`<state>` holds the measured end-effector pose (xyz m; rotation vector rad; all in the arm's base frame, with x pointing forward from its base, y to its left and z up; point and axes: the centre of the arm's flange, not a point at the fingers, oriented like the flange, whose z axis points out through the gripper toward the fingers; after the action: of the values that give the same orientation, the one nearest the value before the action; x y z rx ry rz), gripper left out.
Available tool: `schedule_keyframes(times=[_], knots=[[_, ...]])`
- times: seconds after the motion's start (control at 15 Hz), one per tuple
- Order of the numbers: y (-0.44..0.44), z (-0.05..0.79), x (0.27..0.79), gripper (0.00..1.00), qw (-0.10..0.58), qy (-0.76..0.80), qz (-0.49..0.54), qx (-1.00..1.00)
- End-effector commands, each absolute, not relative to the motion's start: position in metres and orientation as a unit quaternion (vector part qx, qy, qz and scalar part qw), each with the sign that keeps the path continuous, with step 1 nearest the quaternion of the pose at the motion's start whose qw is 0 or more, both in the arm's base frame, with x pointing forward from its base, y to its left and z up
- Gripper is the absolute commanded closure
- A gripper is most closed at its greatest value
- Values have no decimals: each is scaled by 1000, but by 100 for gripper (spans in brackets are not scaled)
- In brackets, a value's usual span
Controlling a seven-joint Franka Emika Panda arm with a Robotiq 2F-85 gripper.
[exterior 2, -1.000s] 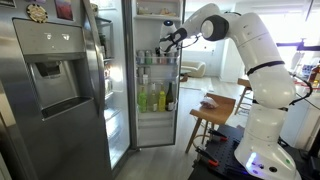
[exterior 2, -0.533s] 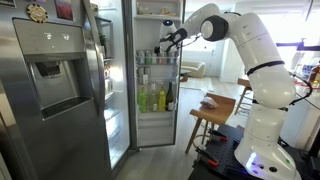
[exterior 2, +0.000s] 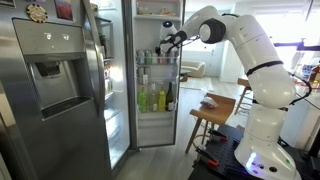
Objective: Remove the pink can from the fridge and place it on the stool
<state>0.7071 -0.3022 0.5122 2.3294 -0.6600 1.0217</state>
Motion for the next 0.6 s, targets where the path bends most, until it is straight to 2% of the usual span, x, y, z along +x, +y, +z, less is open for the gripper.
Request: schedule_keyframes(times=[0.0, 0.07, 0.53], knots=[[-308, 508, 719, 42, 264, -244, 385, 850], [-309, 508, 720, 50, 264, -243, 388, 849], [-296, 515, 718, 52, 263, -235, 397, 847]])
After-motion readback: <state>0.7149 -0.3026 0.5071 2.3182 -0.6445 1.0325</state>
